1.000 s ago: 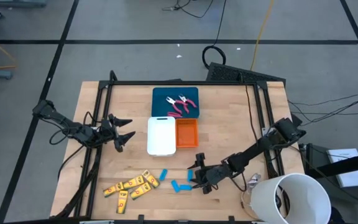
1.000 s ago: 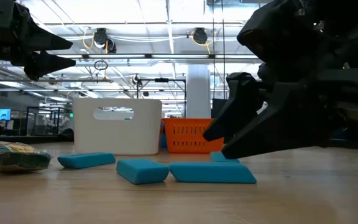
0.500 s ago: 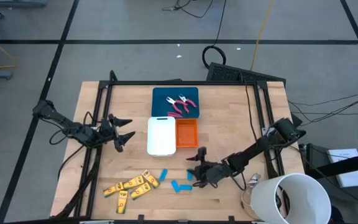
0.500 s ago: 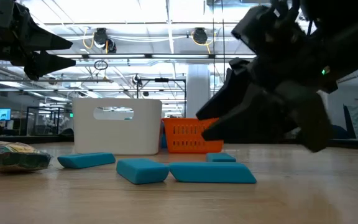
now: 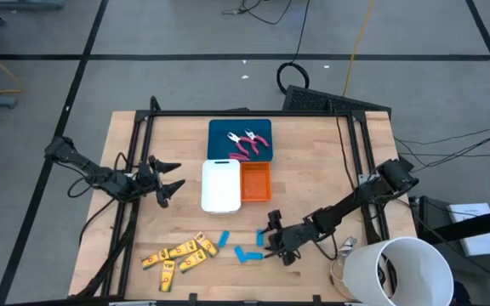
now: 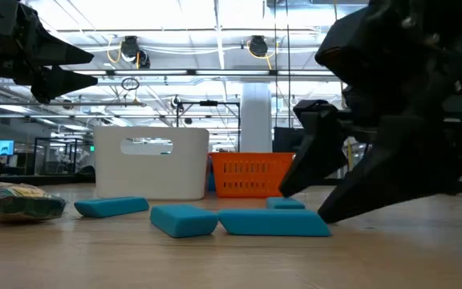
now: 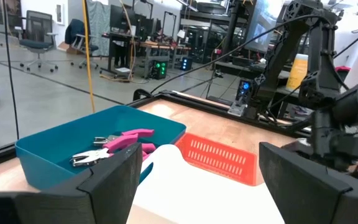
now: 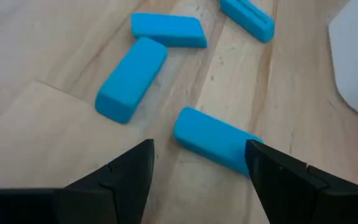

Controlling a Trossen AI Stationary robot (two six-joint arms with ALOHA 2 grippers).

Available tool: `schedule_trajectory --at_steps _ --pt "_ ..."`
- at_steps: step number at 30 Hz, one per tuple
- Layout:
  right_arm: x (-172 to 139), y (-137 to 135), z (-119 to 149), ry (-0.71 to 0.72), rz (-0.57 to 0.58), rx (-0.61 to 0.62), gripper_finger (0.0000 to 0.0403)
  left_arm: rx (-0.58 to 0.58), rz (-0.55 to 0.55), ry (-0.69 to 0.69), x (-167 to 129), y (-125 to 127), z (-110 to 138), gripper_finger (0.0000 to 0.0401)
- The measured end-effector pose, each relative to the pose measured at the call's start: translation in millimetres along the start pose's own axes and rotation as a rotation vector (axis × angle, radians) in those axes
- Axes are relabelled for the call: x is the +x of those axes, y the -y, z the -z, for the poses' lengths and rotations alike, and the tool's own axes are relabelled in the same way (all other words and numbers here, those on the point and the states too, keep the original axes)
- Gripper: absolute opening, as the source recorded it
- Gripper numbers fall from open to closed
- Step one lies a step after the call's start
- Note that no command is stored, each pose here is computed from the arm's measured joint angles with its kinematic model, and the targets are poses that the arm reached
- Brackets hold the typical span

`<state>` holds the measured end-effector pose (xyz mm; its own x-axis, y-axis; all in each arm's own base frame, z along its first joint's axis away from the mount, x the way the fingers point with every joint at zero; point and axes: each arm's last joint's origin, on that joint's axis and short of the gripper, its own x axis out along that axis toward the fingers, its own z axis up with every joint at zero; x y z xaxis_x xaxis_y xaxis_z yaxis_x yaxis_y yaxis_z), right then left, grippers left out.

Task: Pick & Place School Supplies
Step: Put the yellow crayon box into the white bin

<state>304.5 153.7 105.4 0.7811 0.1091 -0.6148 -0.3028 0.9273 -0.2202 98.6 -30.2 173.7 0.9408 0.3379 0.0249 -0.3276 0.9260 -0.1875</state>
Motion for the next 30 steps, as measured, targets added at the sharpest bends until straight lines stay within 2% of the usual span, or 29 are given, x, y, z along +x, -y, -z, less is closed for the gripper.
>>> schedule_trajectory --at_steps 4,9,18,23,30 --pt "0.9 6.1 -0.1 -0.007 0.049 -0.046 0.0247 0.0 0.0 0.0 0.0 0.0 0.0 0.0324" --pt "2.7 19.0 -2.2 0.004 0.185 -0.049 0.0247 0.0 0.0 0.0 0.0 0.0 0.0 0.0324" --pt "0.5 26.0 -6.7 0.025 0.221 -0.045 0.0247 0.0 0.0 0.0 0.0 0.0 0.0 0.0324" --pt "-27.1 26.1 -29.9 0.114 0.204 0.084 0.0247 0.0 0.0 0.0 0.0 0.0 0.0 0.0324" --pt "-84.7 49.3 -56.5 0.176 0.214 0.225 0.0247 0.0 0.0 0.0 0.0 0.0 0.0 0.0324"
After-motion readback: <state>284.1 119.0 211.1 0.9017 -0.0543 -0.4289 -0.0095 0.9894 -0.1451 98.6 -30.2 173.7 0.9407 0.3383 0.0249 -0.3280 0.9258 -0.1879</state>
